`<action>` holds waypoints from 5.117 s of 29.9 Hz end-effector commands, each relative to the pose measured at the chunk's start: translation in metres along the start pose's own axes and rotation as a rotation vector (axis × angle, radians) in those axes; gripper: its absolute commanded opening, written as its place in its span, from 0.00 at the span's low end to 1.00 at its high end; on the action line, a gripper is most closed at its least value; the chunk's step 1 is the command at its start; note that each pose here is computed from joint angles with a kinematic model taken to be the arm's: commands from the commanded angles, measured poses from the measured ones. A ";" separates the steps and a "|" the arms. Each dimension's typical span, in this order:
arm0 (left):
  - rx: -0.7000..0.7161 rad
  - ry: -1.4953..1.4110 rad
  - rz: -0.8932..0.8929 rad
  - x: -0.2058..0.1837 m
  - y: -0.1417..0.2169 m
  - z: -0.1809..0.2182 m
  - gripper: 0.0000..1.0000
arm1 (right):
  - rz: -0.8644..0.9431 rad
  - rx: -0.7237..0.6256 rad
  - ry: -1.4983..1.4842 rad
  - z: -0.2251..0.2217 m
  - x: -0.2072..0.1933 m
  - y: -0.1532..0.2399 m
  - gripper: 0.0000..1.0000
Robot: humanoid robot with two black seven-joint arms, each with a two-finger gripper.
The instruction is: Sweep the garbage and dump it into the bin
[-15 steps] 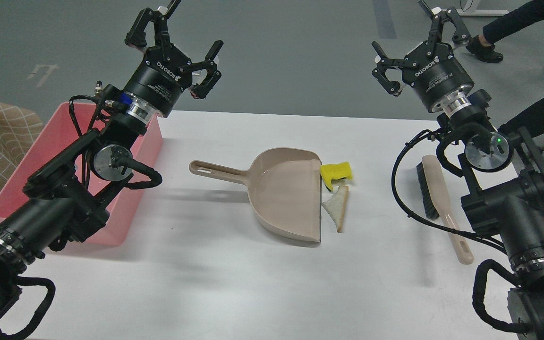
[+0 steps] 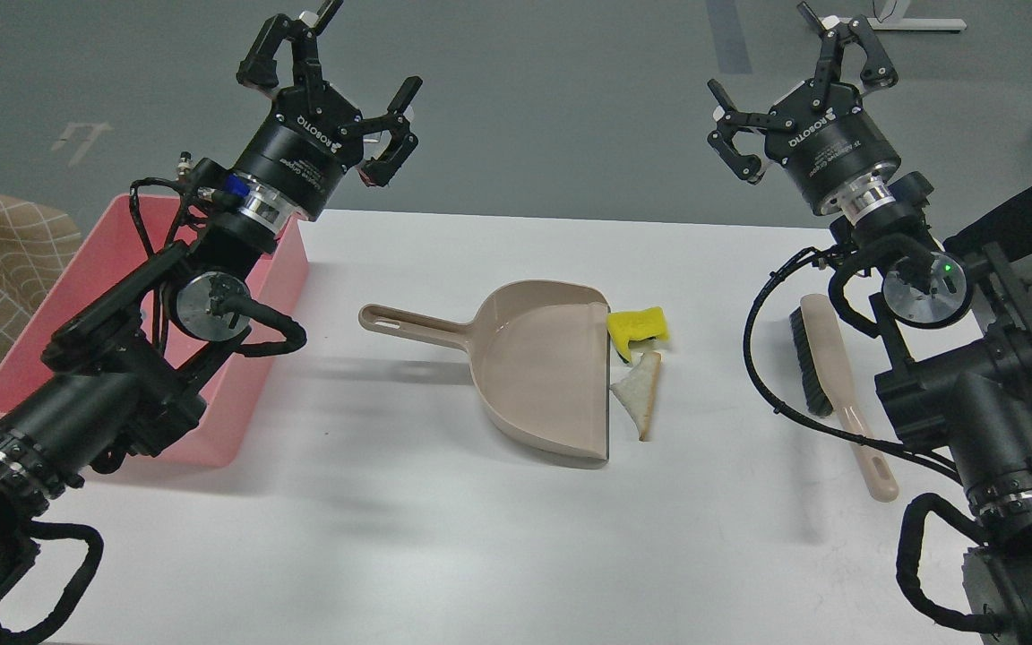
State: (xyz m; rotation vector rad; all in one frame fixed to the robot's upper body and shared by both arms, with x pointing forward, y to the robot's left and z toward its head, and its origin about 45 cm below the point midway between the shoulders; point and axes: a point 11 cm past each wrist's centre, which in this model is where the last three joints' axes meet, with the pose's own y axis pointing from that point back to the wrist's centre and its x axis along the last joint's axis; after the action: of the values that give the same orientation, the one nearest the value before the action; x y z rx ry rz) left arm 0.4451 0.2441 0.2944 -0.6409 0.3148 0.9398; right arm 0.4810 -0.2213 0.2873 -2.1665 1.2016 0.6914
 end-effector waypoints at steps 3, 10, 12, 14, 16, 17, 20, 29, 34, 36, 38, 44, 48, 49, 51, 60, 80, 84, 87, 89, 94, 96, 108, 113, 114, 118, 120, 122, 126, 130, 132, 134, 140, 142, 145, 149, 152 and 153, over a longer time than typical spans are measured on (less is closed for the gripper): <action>-0.005 0.000 -0.009 -0.002 -0.002 0.002 0.98 | -0.003 0.001 0.001 0.000 -0.001 0.000 1.00; -0.005 -0.001 -0.007 -0.001 -0.001 0.002 0.98 | -0.005 0.002 0.002 -0.001 -0.002 0.000 1.00; -0.006 -0.001 -0.008 -0.001 -0.001 0.003 0.98 | -0.005 0.002 0.002 -0.001 -0.002 0.000 1.00; -0.015 -0.001 -0.008 -0.001 -0.002 0.005 0.98 | -0.003 0.001 0.001 0.000 -0.001 0.000 1.00; -0.018 -0.002 -0.006 -0.001 -0.003 0.006 0.98 | -0.003 0.001 0.001 0.000 -0.001 0.000 1.00; -0.020 -0.003 -0.007 -0.001 -0.003 0.006 0.98 | -0.003 0.001 0.001 0.000 -0.001 0.000 1.00; -0.022 -0.004 -0.010 -0.002 -0.003 0.006 0.98 | -0.003 0.001 0.001 0.000 -0.001 0.000 1.00; -0.020 -0.005 0.002 0.002 -0.001 0.004 0.98 | -0.004 0.000 0.002 0.000 -0.001 0.000 1.00; -0.029 -0.003 -0.007 0.001 -0.002 0.006 0.98 | -0.003 0.001 0.001 0.000 -0.001 0.000 1.00; -0.029 0.000 -0.008 0.000 -0.002 0.006 0.98 | -0.004 0.000 0.002 0.000 -0.001 0.000 1.00; -0.030 0.002 -0.007 0.000 -0.002 0.005 0.98 | -0.004 0.000 0.002 0.000 -0.001 0.000 1.00; -0.028 0.011 -0.002 -0.001 -0.004 0.000 0.98 | -0.004 0.000 0.002 0.000 -0.001 0.000 1.00; -0.031 0.015 -0.008 -0.002 -0.003 0.000 0.98 | -0.004 0.000 0.002 0.000 -0.001 0.000 1.00; -0.030 0.012 -0.010 -0.002 -0.004 0.000 0.98 | -0.004 0.000 0.002 0.000 -0.001 0.000 1.00; -0.025 -0.014 -0.020 -0.003 -0.004 0.002 0.98 | -0.004 0.000 0.000 0.000 -0.001 0.000 1.00; -0.028 -0.131 -0.057 -0.004 -0.002 0.001 0.98 | -0.003 0.001 0.001 0.000 -0.001 0.000 1.00; 0.058 -0.504 0.016 -0.050 0.002 0.002 0.98 | -0.003 0.001 0.001 0.000 -0.001 0.000 1.00; 0.105 -0.523 -0.005 -0.060 0.017 -0.002 0.98 | -0.001 -0.001 0.001 0.001 0.000 0.001 1.00; 0.132 -0.593 0.036 -0.058 0.035 -0.006 0.98 | -0.001 -0.002 0.000 0.001 0.000 0.001 1.00; 0.140 -0.634 0.055 -0.059 0.048 -0.010 0.98 | 0.000 -0.002 0.000 0.001 0.000 0.001 1.00; 0.177 -0.681 0.040 -0.065 0.076 -0.022 0.98 | 0.003 -0.003 -0.001 0.002 0.001 0.002 1.00; 0.194 -0.685 0.041 -0.070 0.092 -0.029 0.98 | 0.003 -0.003 -0.001 0.002 0.001 0.002 1.00; 0.269 -0.810 0.121 -0.064 0.157 -0.063 0.98 | 0.011 -0.010 -0.004 0.006 0.004 0.005 1.00; 0.322 -0.806 0.159 -0.062 0.180 -0.083 0.98 | 0.012 -0.011 -0.004 0.006 0.005 0.005 1.00; 0.328 -0.804 0.154 -0.064 0.181 -0.085 0.98 | 0.012 -0.011 -0.004 0.006 0.005 0.005 1.00; 0.381 -0.799 0.126 -0.067 0.193 -0.105 0.98 | 0.012 -0.012 -0.004 0.006 0.005 0.005 1.00; 0.418 -0.803 0.127 -0.062 0.201 -0.115 0.98 | 0.012 -0.012 -0.004 0.006 0.005 0.005 1.00; 0.443 -0.789 0.129 -0.062 0.205 -0.129 0.98 | 0.012 -0.012 -0.004 0.006 0.005 0.005 1.00; 0.473 -0.796 0.159 -0.051 0.208 -0.147 0.98 | 0.013 -0.013 -0.005 0.007 0.005 0.006 1.00; 0.495 -0.825 0.197 -0.034 0.205 -0.161 0.98 | 0.016 -0.014 -0.006 0.008 0.006 0.007 1.00; 0.501 -0.845 0.212 -0.025 0.203 -0.165 0.98 | 0.017 -0.015 -0.006 0.008 0.007 0.007 1.00; 0.497 -0.862 0.218 -0.019 0.198 -0.167 0.98 | 0.016 -0.014 -0.006 0.008 0.006 0.007 1.00; 0.491 -0.909 0.246 -0.002 0.184 -0.168 0.97 | 0.017 -0.016 -0.006 0.009 0.007 0.008 1.00; 0.488 -0.912 0.246 -0.002 0.182 -0.168 0.97 | 0.021 -0.016 -0.008 0.010 0.008 0.009 1.00; 0.485 -0.932 0.252 0.004 0.177 -0.165 0.97 | 0.023 -0.019 -0.009 0.011 0.009 0.010 1.00; 0.489 -0.955 0.259 0.011 0.172 -0.166 0.97 | 0.022 -0.017 -0.009 0.011 0.009 0.010 1.00; 0.495 -0.974 0.275 0.019 0.170 -0.165 0.97 | 0.022 -0.018 -0.008 0.011 0.009 0.010 1.00; 0.495 -0.979 0.279 0.021 0.170 -0.163 0.97 | 0.023 -0.019 -0.009 0.012 0.009 0.011 1.00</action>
State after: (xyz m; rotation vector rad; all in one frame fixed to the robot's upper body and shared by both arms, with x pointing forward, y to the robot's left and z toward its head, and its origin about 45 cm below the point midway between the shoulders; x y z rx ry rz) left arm 0.3146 0.2211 0.0956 0.3405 -0.2414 1.2581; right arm 0.4745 -0.2234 0.2713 -2.1661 1.2207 0.7226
